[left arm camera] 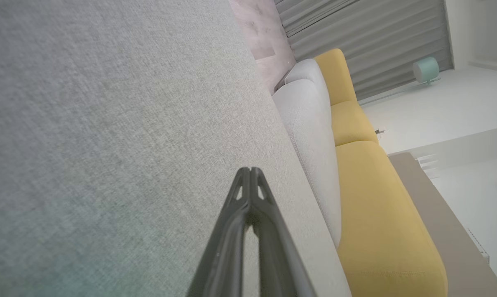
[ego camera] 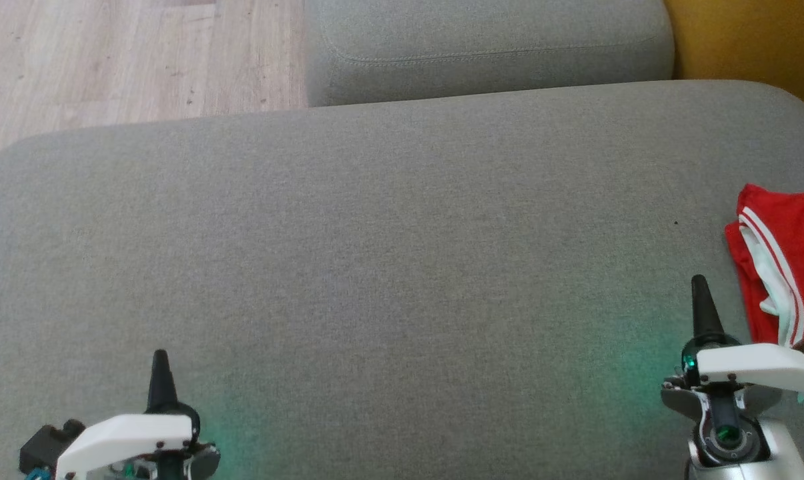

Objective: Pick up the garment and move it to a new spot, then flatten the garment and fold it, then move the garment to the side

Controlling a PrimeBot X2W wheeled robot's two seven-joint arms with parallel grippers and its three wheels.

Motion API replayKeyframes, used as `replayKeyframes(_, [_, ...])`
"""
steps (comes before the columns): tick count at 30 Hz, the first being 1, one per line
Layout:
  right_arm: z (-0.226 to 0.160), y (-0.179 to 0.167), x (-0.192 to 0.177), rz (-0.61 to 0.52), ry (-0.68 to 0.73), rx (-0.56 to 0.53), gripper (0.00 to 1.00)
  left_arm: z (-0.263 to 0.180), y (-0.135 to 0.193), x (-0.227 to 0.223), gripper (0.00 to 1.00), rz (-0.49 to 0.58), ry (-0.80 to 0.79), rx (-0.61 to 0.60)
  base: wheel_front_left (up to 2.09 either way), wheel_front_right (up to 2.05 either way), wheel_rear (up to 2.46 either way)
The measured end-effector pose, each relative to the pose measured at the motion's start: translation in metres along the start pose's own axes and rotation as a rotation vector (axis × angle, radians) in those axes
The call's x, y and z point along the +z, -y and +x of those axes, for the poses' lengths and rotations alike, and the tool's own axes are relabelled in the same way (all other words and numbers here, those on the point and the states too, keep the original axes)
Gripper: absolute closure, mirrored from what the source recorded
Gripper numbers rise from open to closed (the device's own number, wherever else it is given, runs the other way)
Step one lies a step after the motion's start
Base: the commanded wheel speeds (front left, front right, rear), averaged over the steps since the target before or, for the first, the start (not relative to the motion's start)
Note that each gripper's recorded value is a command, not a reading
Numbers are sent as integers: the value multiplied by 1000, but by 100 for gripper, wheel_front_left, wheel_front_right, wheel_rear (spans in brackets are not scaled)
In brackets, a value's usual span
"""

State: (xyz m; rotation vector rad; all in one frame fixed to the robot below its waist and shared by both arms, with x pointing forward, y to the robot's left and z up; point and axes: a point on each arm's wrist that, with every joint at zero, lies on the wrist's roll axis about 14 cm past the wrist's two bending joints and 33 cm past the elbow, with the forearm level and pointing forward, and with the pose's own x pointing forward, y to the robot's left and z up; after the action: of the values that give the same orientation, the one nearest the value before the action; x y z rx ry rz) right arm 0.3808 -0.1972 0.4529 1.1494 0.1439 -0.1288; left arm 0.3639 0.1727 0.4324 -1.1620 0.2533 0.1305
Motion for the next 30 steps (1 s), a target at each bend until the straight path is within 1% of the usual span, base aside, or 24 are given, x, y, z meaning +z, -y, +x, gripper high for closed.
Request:
replayKeyframes(9, [-4, 0, 2, 104, 0, 7, 100, -1, 5, 8, 100, -101, 15, -30, 0, 0, 0])
replayKeyframes(30, [-3, -22, 18, 341, 23, 90, 100, -1, 26, 25, 100, -329, 31, -124, 0, 0, 0])
